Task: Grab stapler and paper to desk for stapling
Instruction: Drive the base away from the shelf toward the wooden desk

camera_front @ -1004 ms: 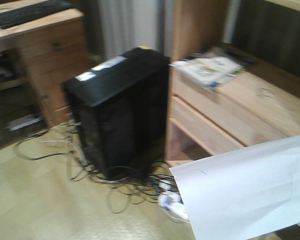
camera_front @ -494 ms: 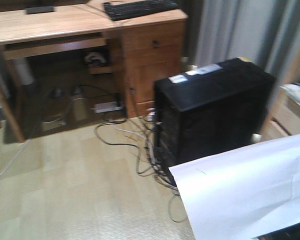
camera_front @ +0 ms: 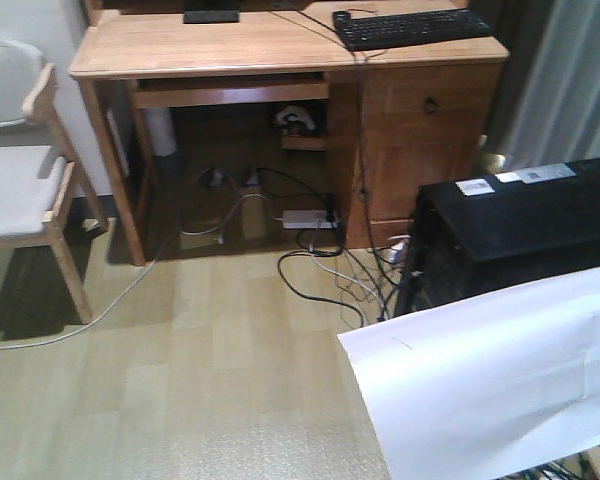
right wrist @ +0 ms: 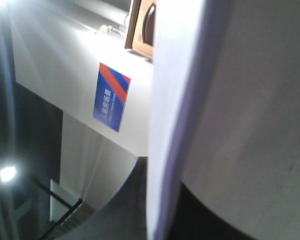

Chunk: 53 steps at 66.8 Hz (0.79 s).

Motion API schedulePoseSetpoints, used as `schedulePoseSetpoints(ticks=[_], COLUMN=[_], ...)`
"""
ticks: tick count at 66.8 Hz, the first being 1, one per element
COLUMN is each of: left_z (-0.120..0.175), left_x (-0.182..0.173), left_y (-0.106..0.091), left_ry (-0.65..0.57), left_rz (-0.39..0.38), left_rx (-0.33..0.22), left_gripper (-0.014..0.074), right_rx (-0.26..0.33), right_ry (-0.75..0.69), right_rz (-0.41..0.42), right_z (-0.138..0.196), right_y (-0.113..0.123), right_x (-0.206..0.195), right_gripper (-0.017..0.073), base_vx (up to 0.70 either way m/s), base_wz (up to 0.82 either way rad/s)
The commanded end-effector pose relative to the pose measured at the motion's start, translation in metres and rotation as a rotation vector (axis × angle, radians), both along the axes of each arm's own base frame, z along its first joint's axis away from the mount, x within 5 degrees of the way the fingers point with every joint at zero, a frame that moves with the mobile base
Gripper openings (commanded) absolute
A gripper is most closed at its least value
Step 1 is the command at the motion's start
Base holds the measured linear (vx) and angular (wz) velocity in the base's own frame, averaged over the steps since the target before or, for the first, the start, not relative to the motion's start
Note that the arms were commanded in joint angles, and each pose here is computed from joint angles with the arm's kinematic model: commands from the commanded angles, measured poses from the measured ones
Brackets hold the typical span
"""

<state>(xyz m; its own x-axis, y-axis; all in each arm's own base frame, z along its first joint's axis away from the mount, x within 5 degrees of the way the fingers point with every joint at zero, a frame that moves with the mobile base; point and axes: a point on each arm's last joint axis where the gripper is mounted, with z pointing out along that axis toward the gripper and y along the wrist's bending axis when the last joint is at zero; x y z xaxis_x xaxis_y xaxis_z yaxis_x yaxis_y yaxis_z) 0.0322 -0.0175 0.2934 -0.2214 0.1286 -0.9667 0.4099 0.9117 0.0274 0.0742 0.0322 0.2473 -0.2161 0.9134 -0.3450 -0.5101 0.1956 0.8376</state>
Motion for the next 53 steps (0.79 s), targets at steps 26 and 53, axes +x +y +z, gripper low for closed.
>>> schedulePoseSetpoints(ticks=[26,53], left_z=[0.0197,0.0196], left_x=[0.001,0.001], left_y=[-0.0001,-0.0001], left_ry=[-0.121,-0.12], left_rz=[0.005,0.005], left_rx=[-0.063,-0.063], left_gripper=[-0.0007,-0.0007], right_rx=[0.026,0.026], right_ry=[-0.087,-0.09], right_rz=[0.016,0.017], right_z=[0.0144,0.0146], right_y=[0.0004,0.0005], right_x=[-0.0023,-0.0024], right_gripper=[-0.0005,-0.0005], base_vx=[0.11,0.19], base_wz=[0.26,0.07])
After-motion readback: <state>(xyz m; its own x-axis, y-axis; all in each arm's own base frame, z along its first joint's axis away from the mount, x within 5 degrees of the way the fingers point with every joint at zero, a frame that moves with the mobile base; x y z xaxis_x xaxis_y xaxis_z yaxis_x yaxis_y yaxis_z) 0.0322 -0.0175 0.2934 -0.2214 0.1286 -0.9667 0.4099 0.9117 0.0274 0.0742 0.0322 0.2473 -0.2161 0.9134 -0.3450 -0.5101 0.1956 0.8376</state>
